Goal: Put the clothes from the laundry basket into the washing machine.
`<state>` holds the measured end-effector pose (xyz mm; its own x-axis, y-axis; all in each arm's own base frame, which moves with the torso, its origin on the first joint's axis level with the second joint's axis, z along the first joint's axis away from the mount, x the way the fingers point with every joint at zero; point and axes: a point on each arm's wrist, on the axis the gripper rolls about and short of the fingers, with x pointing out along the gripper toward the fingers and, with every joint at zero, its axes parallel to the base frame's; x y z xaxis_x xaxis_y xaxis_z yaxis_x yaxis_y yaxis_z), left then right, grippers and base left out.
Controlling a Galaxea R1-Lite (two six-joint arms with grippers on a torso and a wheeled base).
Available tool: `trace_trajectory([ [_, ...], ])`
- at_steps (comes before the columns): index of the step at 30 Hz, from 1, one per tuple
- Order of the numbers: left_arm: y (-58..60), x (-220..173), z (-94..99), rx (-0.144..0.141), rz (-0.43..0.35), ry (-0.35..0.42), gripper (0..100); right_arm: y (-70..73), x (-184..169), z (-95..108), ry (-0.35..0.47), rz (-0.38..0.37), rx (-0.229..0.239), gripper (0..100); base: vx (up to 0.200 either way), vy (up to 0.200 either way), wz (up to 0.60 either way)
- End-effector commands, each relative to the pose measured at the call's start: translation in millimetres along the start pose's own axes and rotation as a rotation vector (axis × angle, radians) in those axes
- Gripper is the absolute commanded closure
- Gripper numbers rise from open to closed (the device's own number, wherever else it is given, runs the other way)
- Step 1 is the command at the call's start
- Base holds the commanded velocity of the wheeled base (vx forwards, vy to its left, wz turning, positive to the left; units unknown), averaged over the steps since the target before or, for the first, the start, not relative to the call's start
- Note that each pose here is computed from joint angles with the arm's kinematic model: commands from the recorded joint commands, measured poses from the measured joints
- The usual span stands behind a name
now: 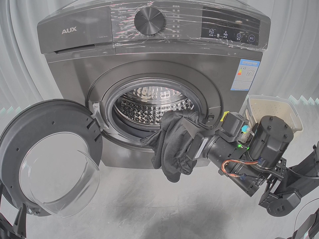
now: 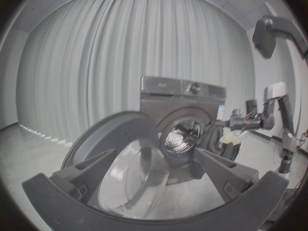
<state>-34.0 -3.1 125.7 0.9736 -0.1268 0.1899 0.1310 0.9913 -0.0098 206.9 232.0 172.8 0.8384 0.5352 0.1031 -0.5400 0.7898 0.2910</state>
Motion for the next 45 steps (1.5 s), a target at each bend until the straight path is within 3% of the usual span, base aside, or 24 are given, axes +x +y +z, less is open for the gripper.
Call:
trace_trajectory([
  [1, -1.0, 30.9, 38.9, -0.045, -0.164, 0.103, 0, 8.1, 7.8, 0.6, -0.017, 0.024, 0.009, 100, 0.000, 0.000, 0.00],
  [2, 0.3, 45.5, 30.4, -0.051, -0.204, 0.193, 0, 8.5, 8.2, 1.2, -0.019, 0.028, 0.009, 100, 0.000, 0.000, 0.00],
  [3, 1.0, 53.5, 28.7, -0.044, -0.224, 0.217, 0, 8.7, 8.0, 1.7, -0.018, 0.036, 0.010, 100, 0.000, 0.000, 0.00],
  [10, 5.2, 110.1, 23.6, -0.027, -0.355, 0.313, 0, 10.5, 7.8, 3.9, -0.023, 0.093, 0.014, 100, 0.000, 0.000, 0.00],
  [18, -6.2, 152.2, 6.0, -0.063, -0.498, 0.437, 0, 10.5, 8.3, 3.2, -0.037, 0.098, 0.018, 100, 0.000, 0.000, 0.00],
  [28, -17.2, 194.8, -12.1, -0.066, -0.557, 0.470, 0, 9.8, 7.3, 1.8, -0.031, 0.097, 0.018, 100, 0.000, 0.000, 0.00],
  [36, -41.2, 233.5, -21.1, -0.041, -0.571, 0.423, 0, 10.3, 11.2, -2.7, -0.034, 0.096, 0.018, 100, 0.000, 0.000, 0.00],
  [42, -55.1, 259.2, -23.7, -0.043, -0.602, 0.418, 0, 11.9, 11.6, -5.4, -0.030, 0.101, 0.016, 100, 0.000, 0.000, 0.00],
  [45, -59.4, 270.4, -26.0, -0.057, -0.605, 0.413, 0, 12.0, 11.5, -4.9, -0.034, 0.102, 0.017, 100, 0.000, 0.000, 0.00],
])
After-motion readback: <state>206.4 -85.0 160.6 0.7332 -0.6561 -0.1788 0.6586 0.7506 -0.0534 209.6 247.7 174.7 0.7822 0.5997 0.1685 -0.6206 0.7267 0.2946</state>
